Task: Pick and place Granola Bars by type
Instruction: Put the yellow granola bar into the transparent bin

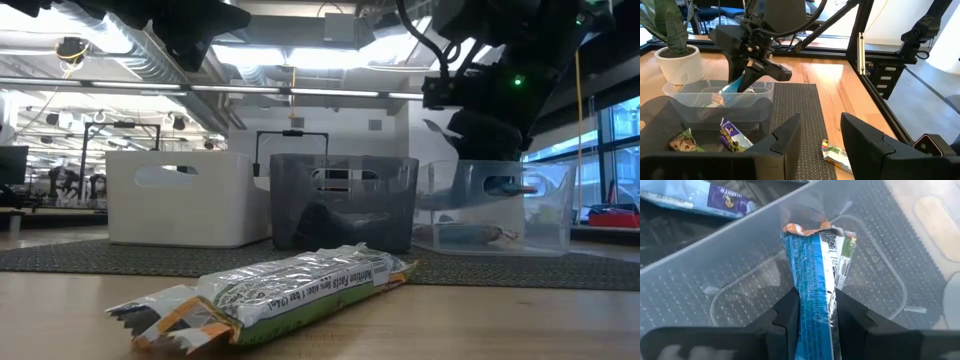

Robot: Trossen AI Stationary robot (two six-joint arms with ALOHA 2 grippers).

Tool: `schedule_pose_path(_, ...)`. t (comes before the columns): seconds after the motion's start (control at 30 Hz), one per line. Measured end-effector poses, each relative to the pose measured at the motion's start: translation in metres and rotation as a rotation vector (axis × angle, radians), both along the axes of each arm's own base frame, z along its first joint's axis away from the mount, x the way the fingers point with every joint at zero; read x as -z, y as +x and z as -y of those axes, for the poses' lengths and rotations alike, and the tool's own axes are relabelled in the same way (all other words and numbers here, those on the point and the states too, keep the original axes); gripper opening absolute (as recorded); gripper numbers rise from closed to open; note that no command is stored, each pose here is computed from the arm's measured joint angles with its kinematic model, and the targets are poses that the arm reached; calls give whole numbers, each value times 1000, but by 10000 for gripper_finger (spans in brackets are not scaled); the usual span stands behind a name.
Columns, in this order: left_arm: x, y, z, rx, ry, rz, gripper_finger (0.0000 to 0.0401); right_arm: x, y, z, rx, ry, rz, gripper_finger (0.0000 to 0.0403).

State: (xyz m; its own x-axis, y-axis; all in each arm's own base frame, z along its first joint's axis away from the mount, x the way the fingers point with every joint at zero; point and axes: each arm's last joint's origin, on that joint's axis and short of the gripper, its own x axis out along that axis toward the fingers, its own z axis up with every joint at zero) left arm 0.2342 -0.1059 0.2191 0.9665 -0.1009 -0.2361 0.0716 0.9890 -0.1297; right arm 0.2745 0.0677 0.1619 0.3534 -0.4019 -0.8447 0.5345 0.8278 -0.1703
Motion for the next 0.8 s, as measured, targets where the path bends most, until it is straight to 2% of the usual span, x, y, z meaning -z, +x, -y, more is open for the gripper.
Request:
schedule_pose_path(0.2,0,0,0,0,0,0,130,0,0,0,-6,12,-5,113)
schedule_pose_path(0.47,0,0,0,-1,0,0,130,-2,-3,0,-37,0,-47,185)
schedule_pose_path(0.63,0,0,0,-1,1,-1,130,-19,-7,2,-89,-29,-83,214)
schedule_pose_path(0.8,0,0,0,-1,1,0,130,-42,-7,2,-143,-45,-60,221)
